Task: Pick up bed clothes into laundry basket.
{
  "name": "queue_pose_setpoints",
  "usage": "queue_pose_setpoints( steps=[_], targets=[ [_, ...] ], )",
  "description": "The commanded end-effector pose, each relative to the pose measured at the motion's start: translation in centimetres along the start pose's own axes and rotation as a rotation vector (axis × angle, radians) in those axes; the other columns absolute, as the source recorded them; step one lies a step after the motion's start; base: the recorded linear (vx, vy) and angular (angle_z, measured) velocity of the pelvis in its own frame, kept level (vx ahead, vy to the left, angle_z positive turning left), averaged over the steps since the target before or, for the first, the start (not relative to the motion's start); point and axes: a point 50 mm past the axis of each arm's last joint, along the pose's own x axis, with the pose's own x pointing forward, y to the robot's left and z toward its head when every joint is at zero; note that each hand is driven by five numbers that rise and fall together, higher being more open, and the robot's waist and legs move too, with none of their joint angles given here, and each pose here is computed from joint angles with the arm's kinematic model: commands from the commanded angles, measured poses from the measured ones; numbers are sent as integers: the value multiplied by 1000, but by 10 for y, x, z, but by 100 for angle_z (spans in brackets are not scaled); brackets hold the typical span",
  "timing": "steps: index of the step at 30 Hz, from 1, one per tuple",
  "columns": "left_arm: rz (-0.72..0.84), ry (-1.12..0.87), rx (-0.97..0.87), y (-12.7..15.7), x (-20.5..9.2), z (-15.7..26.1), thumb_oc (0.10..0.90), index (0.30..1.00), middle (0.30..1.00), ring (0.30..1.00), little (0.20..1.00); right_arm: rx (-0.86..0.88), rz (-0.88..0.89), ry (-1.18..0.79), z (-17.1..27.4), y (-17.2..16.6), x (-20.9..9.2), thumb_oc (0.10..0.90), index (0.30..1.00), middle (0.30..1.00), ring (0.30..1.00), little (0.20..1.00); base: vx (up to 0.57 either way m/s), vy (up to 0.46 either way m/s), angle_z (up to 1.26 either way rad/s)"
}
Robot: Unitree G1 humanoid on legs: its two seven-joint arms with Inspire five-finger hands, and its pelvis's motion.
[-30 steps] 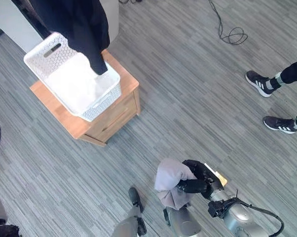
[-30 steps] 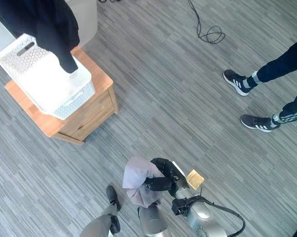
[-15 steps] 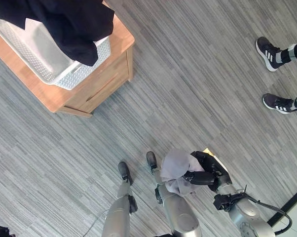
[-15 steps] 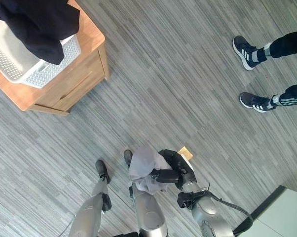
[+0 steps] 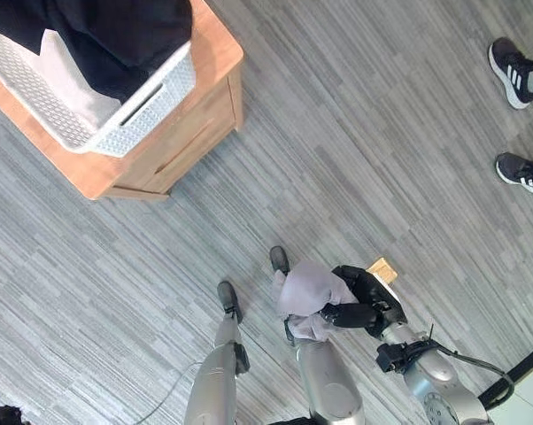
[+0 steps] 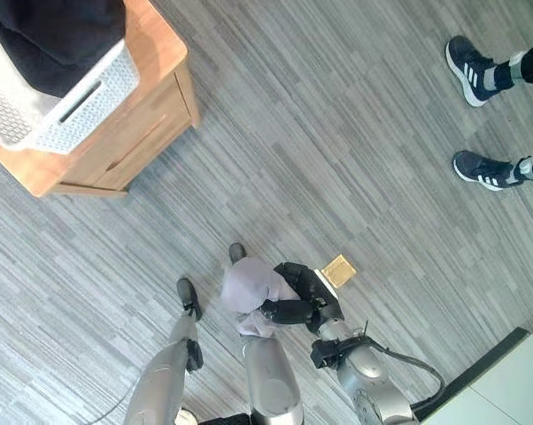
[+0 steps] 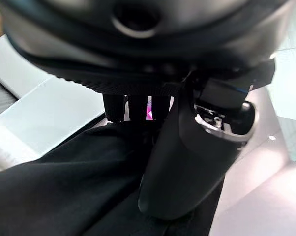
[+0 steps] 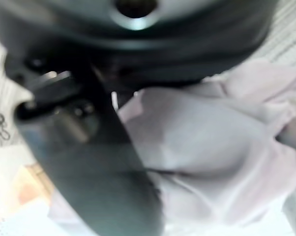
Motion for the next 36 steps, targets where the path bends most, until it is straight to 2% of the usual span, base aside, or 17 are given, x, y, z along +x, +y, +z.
queue_pose_setpoints(
  steps=[1,4,8,12,17,22,33,34,35,36],
  targets=[
    [257,-111,-38,70,5,23,400,300,300,300,300,25,-39,-78,7,-8,-21,400,300,300,300,300,-45,-43,-8],
    [245,-34,95,74,0,-2,400,300,300,300,300,28,-35,-75,5,-7,-20,400,300,300,300,300,-29,-39,-5],
    [249,45,130,79,-10,-33,400,300,300,300,300,41,-24,-74,3,-4,-21,400,300,300,300,300,1,-13,2],
    [209,152,313,89,-27,-71,400,300,300,300,300,31,8,-68,3,-1,-19,400,300,300,300,300,0,-5,1],
    [147,219,382,88,-36,-92,400,300,300,300,300,4,41,-75,8,1,-15,400,300,300,300,300,-4,1,-1],
    [113,222,370,78,-36,-94,400,300,300,300,300,-10,62,-77,10,3,-13,400,300,300,300,300,-10,5,-1],
    [47,6,322,45,-12,-37,400,300,300,300,300,-40,69,-62,12,-1,-11,400,300,300,300,300,-8,35,-3],
    [42,1,327,44,-11,-35,422,333,333,333,333,-41,67,-63,12,-1,-11,400,300,300,300,300,-9,23,-10],
    [31,7,339,44,-11,-36,800,900,900,900,900,-39,66,-64,12,-1,-11,400,300,300,300,300,-9,10,-11],
    [31,7,339,44,-11,-36,800,900,900,900,900,-38,66,-64,12,-1,-11,400,300,300,300,300,-8,19,-9]
  ],
)
